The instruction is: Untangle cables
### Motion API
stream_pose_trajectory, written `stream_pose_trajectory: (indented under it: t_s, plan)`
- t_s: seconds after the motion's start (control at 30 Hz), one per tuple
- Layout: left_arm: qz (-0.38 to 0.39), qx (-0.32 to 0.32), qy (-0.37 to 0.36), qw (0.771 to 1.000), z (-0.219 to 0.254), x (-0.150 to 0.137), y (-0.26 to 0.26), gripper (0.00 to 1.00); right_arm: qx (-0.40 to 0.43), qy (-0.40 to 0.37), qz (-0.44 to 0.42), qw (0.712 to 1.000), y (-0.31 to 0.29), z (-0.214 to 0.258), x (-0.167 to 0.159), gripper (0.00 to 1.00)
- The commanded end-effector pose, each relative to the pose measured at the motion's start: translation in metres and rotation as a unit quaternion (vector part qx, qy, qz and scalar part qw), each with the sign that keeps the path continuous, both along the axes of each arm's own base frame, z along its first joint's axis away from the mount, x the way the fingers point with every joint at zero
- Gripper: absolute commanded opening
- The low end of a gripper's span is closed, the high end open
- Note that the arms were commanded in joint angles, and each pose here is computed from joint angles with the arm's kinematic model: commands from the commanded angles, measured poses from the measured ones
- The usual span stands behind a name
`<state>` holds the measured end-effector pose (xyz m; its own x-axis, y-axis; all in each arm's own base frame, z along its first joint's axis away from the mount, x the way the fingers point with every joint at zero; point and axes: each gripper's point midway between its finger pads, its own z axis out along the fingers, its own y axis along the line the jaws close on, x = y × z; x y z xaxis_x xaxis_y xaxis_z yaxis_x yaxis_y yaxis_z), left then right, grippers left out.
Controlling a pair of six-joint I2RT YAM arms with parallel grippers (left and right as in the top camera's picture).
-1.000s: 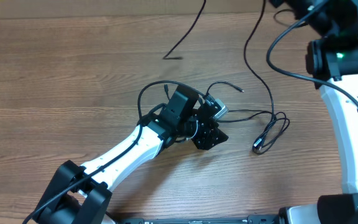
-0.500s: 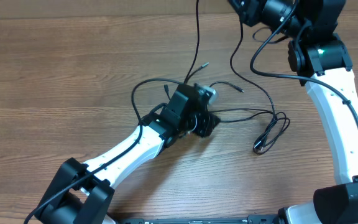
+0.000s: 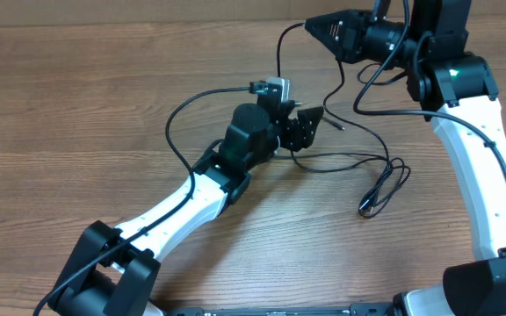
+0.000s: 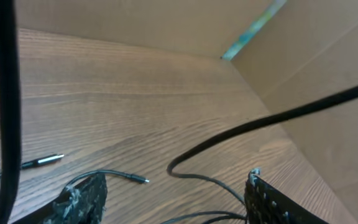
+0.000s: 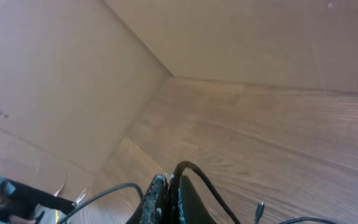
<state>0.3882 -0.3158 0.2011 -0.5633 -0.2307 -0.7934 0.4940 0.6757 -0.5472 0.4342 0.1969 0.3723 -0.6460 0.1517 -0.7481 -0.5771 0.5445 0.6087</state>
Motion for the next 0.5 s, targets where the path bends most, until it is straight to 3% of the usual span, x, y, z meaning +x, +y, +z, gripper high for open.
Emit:
stream_pose_trajectory:
  t_s: [0.0,0.23,0.27,0.3,0.37,0.47]
  plan:
    - [-0.010,-0.012,0.010,1.000,0.000,-0.003,-0.004,0.70,0.002,-0.022,0.036,0.999,0.021,0.015,-0.017,0.04]
    - [-0.085,-0.017,-0.014,0.996,0.009,-0.021,-0.022,0.76,0.010,-0.040,0.055,0.998,0.046,0.024,-0.026,0.04]
    - [-0.083,-0.017,-0.015,0.996,0.009,-0.020,-0.021,0.65,0.013,-0.036,0.056,0.998,0.048,0.025,-0.026,0.04]
    - [-0.075,-0.015,-0.015,0.997,0.008,-0.018,-0.020,0.47,0.019,-0.025,0.055,0.998,0.048,0.024,-0.027,0.04]
    - [-0.061,-0.012,-0.017,0.998,0.008,-0.014,-0.017,0.04,0.030,-0.011,0.069,0.997,0.050,0.025,-0.032,0.04]
    - [-0.047,-0.012,-0.017,0.999,0.008,-0.010,-0.014,0.04,0.037,-0.009,0.089,0.995,0.053,0.027,-0.039,0.04]
